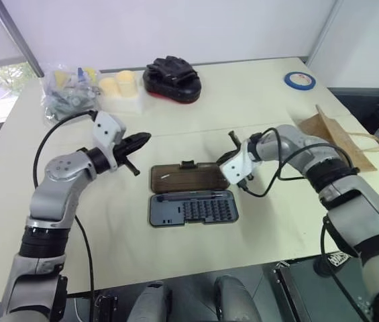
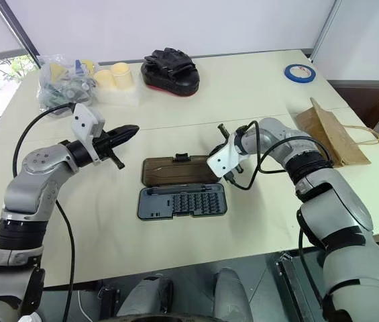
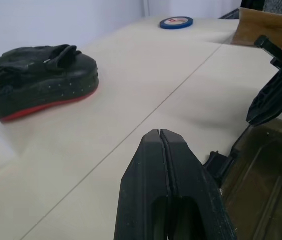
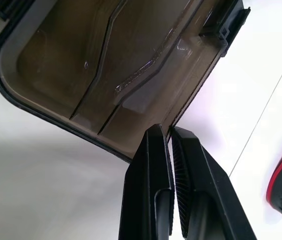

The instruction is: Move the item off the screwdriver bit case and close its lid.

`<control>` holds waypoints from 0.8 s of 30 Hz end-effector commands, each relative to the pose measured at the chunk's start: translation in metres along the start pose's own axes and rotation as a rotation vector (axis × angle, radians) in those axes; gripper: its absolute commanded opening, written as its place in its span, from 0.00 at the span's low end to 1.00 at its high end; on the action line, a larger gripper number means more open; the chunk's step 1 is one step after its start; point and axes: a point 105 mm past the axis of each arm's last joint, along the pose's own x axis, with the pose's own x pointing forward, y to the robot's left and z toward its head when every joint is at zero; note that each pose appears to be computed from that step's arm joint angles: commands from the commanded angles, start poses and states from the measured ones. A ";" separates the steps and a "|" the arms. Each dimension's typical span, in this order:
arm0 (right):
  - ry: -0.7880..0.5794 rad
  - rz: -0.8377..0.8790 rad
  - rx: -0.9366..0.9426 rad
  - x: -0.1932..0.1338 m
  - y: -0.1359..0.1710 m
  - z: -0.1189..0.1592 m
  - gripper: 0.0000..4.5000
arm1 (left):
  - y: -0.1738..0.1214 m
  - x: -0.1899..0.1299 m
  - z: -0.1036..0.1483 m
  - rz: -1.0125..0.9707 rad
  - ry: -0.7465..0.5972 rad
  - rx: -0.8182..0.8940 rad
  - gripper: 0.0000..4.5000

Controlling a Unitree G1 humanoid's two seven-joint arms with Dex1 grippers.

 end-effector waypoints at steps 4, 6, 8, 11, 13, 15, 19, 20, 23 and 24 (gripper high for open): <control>0.013 0.047 0.011 -0.003 0.011 -0.003 0.22 | 0.002 0.001 0.011 -0.004 -0.034 0.033 0.00; 0.009 0.028 0.015 -0.003 0.008 -0.001 0.41 | 0.002 0.002 0.011 -0.006 -0.035 0.033 0.00; 0.016 0.027 0.025 -0.003 0.007 -0.002 0.64 | 0.002 0.003 0.011 -0.007 -0.036 0.031 0.00; 0.032 0.040 0.037 -0.008 0.008 -0.005 0.96 | -0.001 0.003 0.010 -0.017 -0.034 0.022 0.00; 0.032 0.024 0.080 -0.016 0.003 -0.005 0.98 | -0.006 0.002 0.007 -0.045 -0.025 0.009 0.00; 0.012 -0.038 0.176 -0.028 -0.011 -0.001 0.98 | -0.015 -0.001 0.004 -0.100 -0.009 -0.010 0.00; -0.071 -0.171 0.350 -0.045 -0.032 0.018 0.98 | -0.029 -0.008 0.003 -0.195 0.007 -0.035 0.00; -0.090 -0.204 0.390 -0.048 -0.035 0.024 0.98 | -0.030 -0.009 0.003 -0.208 0.008 -0.040 0.00; -0.113 -0.304 0.493 -0.054 -0.041 0.033 0.98 | -0.031 -0.012 0.005 -0.237 0.008 -0.074 0.00; -0.112 -0.337 0.533 -0.055 -0.042 0.035 0.98 | -0.032 -0.013 0.005 -0.250 0.014 -0.075 0.00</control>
